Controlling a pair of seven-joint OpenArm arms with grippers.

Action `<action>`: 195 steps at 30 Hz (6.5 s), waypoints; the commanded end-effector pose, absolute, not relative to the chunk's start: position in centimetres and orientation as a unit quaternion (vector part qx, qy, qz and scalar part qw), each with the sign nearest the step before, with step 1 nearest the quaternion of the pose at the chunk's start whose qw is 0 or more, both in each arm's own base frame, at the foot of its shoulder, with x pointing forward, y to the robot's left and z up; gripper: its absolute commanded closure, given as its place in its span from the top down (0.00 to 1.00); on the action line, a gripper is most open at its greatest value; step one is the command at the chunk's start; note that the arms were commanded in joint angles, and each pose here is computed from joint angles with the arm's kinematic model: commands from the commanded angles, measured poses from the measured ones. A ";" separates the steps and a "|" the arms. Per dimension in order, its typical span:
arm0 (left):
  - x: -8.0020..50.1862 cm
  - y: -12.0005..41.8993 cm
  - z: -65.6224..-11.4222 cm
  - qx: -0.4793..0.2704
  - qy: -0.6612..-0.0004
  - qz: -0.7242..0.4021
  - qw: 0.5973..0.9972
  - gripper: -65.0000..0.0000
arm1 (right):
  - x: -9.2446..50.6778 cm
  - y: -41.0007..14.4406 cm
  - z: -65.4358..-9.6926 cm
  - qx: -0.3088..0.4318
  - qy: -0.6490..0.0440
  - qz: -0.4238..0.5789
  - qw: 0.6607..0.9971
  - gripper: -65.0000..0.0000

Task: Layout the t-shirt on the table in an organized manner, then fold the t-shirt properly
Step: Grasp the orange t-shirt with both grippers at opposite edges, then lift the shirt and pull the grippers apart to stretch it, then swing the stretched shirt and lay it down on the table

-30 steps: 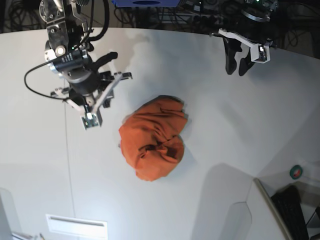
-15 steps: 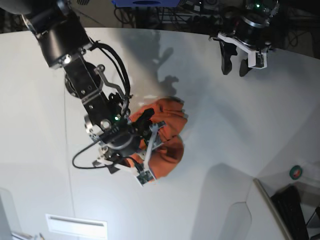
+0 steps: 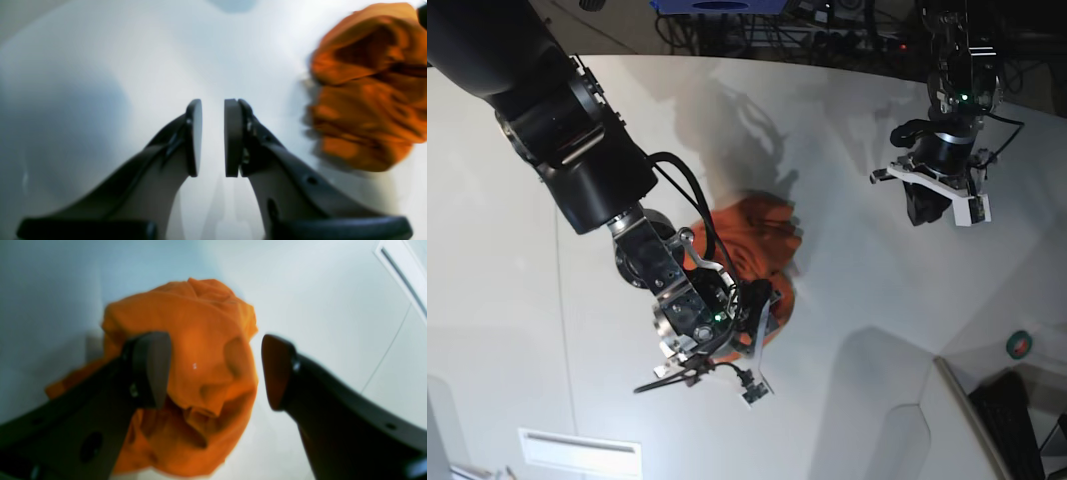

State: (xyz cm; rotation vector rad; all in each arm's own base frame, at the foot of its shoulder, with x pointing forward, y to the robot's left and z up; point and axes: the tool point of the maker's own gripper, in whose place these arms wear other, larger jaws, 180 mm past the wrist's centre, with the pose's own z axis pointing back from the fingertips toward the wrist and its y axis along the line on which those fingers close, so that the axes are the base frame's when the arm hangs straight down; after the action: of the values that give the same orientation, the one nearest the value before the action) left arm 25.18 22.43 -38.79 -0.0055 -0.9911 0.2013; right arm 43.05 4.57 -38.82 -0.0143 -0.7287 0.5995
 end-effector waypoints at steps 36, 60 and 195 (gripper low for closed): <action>20.5 34.3 -39.0 0.115 -0.461 0.211 0.854 0.00 | 27.9 6.9 -36.7 0.097 -0.367 0.289 0.879 0.72; 30.4 23.4 -37.1 0.070 -0.510 0.030 0.857 0.04 | 30.9 -2.9 -34.1 0.031 -0.395 0.181 0.900 0.72; 45.5 20.2 -28.6 -0.006 -0.534 0.094 0.840 0.00 | 41.1 -18.9 -22.8 -0.050 -0.648 0.079 0.756 0.00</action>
State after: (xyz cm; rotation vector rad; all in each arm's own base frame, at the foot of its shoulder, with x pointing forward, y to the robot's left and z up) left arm 44.69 19.88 -30.55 -0.0182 -1.0729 0.1988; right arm 40.54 -18.58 -24.58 -0.0963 -1.3586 0.1757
